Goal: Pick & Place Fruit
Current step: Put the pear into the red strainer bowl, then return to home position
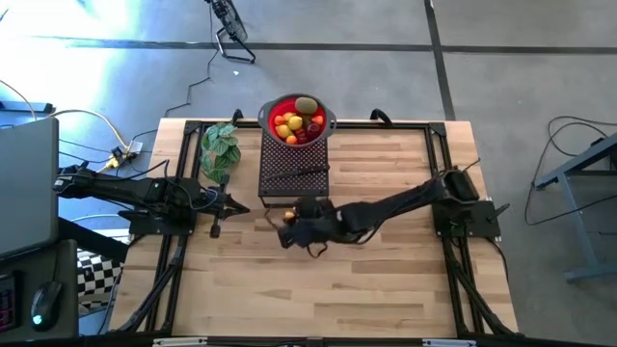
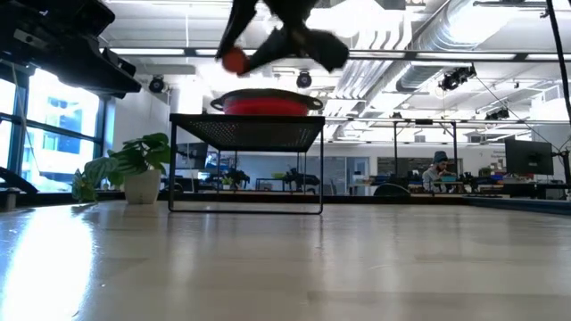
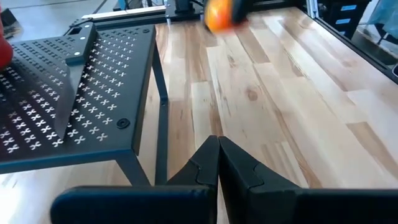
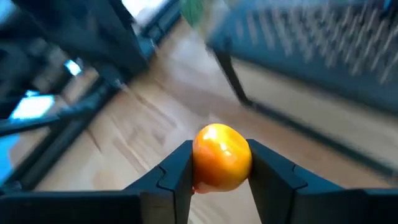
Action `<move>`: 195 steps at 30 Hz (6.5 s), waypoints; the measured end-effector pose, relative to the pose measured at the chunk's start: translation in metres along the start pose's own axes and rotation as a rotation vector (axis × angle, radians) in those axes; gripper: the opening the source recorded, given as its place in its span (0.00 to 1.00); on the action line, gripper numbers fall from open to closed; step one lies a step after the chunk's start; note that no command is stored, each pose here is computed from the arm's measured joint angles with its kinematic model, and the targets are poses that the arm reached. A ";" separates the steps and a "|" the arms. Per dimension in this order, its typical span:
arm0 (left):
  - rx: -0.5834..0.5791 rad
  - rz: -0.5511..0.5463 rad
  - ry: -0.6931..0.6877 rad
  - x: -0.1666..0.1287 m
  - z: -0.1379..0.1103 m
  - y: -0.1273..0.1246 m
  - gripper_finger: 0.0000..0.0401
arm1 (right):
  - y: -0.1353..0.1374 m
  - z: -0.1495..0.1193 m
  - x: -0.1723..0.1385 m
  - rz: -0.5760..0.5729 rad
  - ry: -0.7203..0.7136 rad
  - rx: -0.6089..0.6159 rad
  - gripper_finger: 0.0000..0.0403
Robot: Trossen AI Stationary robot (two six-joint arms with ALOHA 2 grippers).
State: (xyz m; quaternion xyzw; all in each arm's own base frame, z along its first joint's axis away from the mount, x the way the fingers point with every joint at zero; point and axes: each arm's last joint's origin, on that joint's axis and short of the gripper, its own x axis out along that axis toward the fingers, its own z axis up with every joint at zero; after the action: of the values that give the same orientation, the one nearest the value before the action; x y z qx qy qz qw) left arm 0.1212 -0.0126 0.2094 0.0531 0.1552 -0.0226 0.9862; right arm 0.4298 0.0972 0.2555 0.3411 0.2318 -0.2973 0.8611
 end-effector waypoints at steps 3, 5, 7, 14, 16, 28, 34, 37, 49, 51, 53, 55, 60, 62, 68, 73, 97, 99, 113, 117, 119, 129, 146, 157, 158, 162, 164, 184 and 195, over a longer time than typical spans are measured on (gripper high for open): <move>0.000 0.000 0.001 0.000 0.000 0.000 0.01 | 0.001 0.022 -0.010 0.030 -0.064 -0.024 0.31; 0.000 0.000 0.000 0.000 0.000 0.000 0.01 | -0.001 0.037 -0.017 0.034 -0.116 -0.054 0.30; 0.000 0.000 0.000 0.000 0.000 0.000 0.01 | -0.004 0.054 -0.022 0.031 -0.169 -0.076 0.30; 0.000 0.000 0.000 0.000 0.000 0.000 0.01 | -0.031 0.114 -0.021 -0.055 -0.305 -0.168 0.31; 0.000 0.000 0.001 0.000 0.000 0.000 0.01 | -0.042 0.130 -0.016 -0.091 -0.328 -0.191 0.31; 0.000 0.000 0.000 0.000 0.000 0.000 0.01 | -0.105 0.194 0.008 -0.218 -0.335 -0.212 0.32; 0.000 0.000 0.000 0.000 0.000 0.000 0.01 | -0.120 0.206 0.011 -0.213 -0.308 -0.263 0.32; 0.000 0.000 0.000 0.000 0.000 0.000 0.01 | -0.124 0.209 0.012 -0.186 -0.283 -0.292 0.33; 0.000 0.000 0.001 0.000 0.000 0.000 0.01 | -0.129 0.218 0.012 -0.184 -0.307 -0.313 0.63; 0.000 0.000 0.000 0.000 0.000 0.000 0.01 | -0.126 0.217 0.007 -0.161 -0.297 -0.345 0.64; 0.000 0.000 0.000 0.000 0.000 0.000 0.01 | -0.123 0.215 -0.002 -0.139 -0.270 -0.385 0.62; 0.000 0.000 0.001 0.000 0.000 0.000 0.01 | -0.119 0.211 -0.012 -0.129 -0.240 -0.433 0.57; 0.000 0.000 0.000 0.000 0.000 0.000 0.01 | -0.109 0.193 -0.023 -0.133 -0.146 -0.536 0.35; 0.000 0.000 0.000 0.000 0.000 0.000 0.01 | -0.104 0.186 -0.024 -0.125 -0.117 -0.583 0.25; 0.000 0.000 0.000 0.000 0.000 0.000 0.01 | -0.095 0.170 -0.027 -0.097 -0.042 -0.697 0.03; 0.000 0.000 0.000 0.000 0.000 0.000 0.01 | -0.088 0.163 -0.029 -0.041 -0.019 -0.703 0.02; 0.000 0.000 0.000 0.000 0.000 0.000 0.01 | -0.124 0.049 -0.109 0.473 -0.249 -0.705 0.01; 0.000 0.000 0.000 0.000 0.000 0.000 0.01 | -0.136 0.045 -0.126 0.463 -0.290 -0.694 0.01; 0.000 0.000 0.000 0.000 0.000 0.000 0.01 | -0.182 0.034 -0.170 0.465 -0.385 -0.610 0.01; 0.067 0.005 -0.006 0.000 0.001 0.000 0.01 | -0.181 0.033 -0.167 0.466 -0.367 -0.577 0.01; 0.083 0.007 -0.017 0.000 0.002 0.000 0.01 | -0.181 0.032 -0.166 0.453 -0.361 -0.613 0.01; 0.115 -0.001 -0.062 -0.012 0.002 0.001 0.01 | -0.184 0.029 -0.164 0.426 -0.330 -0.658 0.01; 0.178 0.001 -0.229 -0.053 -0.003 0.004 0.01 | -0.185 0.028 -0.163 0.420 -0.315 -0.655 0.01; 0.217 0.030 -0.340 -0.039 -0.010 0.002 0.01 | -0.186 0.026 -0.162 0.409 -0.295 -0.663 0.01; 0.225 0.032 -0.333 -0.035 -0.014 0.001 0.01 | -0.186 0.026 -0.162 0.409 -0.295 -0.663 0.01; 0.234 0.030 -0.302 -0.029 -0.022 0.000 0.01 | -0.186 0.026 -0.162 0.408 -0.293 -0.663 0.01; 0.230 0.031 -0.309 -0.028 -0.023 0.000 0.01 | -0.186 0.026 -0.162 0.407 -0.292 -0.664 0.01; 0.268 0.045 -0.337 -0.013 -0.043 -0.003 0.01 | -0.190 0.022 -0.160 0.383 -0.231 -0.601 0.01; 0.268 0.046 -0.332 -0.012 -0.044 -0.003 0.01 | -0.214 0.039 -0.192 0.376 -0.303 -0.462 0.01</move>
State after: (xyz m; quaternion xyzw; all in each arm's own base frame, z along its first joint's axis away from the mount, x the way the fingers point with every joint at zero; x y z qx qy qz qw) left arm 0.0961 -0.0102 0.1711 0.1827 -0.0150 -0.0290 0.9826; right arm 0.1560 0.0107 0.3003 0.1255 0.0951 -0.1202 0.9802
